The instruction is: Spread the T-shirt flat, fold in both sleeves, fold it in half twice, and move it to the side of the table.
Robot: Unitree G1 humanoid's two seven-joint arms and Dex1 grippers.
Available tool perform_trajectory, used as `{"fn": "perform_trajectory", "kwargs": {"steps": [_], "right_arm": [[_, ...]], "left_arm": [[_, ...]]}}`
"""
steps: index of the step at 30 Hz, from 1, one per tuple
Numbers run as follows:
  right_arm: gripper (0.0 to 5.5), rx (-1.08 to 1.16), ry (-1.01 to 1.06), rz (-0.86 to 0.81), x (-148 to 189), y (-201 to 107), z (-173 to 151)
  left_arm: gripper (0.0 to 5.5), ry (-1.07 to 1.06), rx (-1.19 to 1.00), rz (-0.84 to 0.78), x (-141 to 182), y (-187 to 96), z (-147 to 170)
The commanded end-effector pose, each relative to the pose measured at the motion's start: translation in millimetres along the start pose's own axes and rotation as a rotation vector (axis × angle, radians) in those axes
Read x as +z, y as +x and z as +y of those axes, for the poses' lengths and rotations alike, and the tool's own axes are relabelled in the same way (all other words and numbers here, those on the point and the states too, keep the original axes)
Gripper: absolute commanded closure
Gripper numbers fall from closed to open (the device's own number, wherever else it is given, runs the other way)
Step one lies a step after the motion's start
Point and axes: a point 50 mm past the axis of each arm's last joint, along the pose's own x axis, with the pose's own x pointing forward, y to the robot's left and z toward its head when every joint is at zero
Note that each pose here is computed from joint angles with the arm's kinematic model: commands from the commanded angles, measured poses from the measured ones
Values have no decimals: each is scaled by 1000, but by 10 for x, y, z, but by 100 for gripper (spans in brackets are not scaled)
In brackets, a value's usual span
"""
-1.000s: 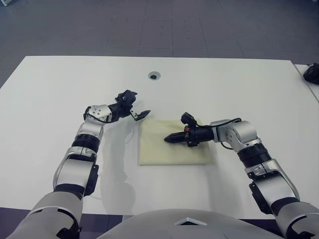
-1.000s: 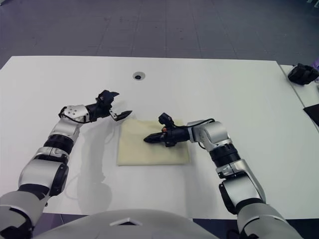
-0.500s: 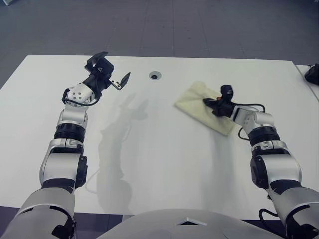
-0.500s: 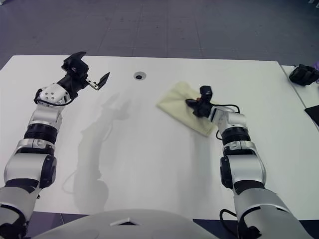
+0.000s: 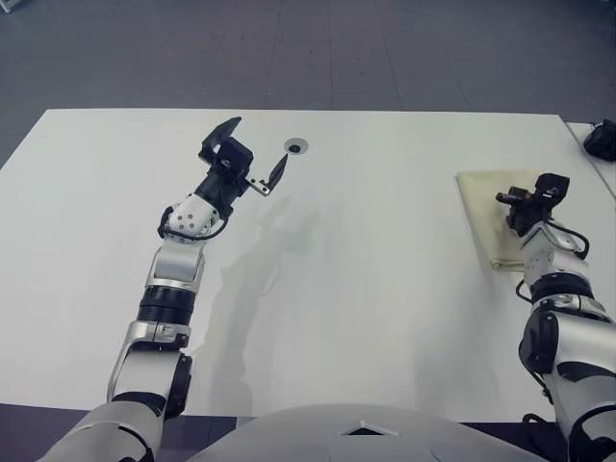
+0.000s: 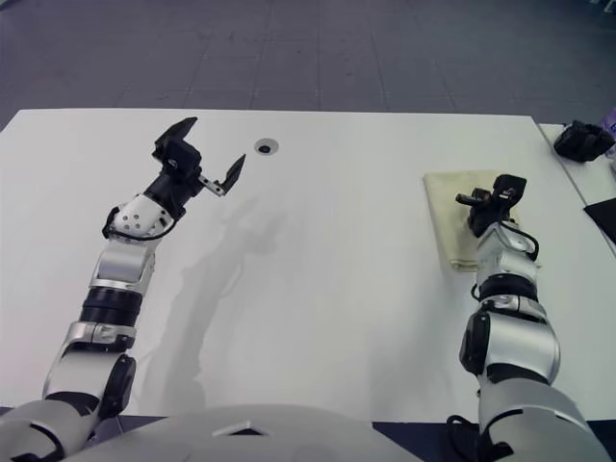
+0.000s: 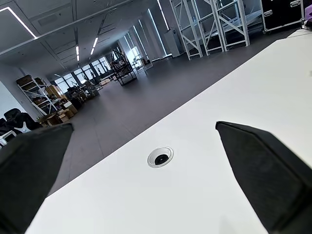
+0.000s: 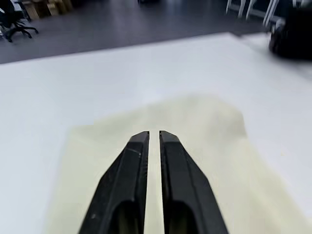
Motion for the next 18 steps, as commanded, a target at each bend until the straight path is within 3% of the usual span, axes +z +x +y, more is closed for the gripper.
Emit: {"fn": "perform_trajectory", "kwargs": {"steps": [1, 5, 9, 18], "right_arm": [[440, 266, -298, -251, 220, -387, 735], [371, 271, -265, -279, 143, -704, 1122], [314, 224, -228, -270, 68, -918, 1285], [165, 214, -245, -236, 19, -1070, 1342]], "left_arm": [[10, -11, 97, -50, 124, -169, -125], [10, -55, 215, -78, 187, -259, -205], [10, -99, 331, -69, 174, -303, -235], [163, -129, 370, -37, 176, -398, -385]]}}
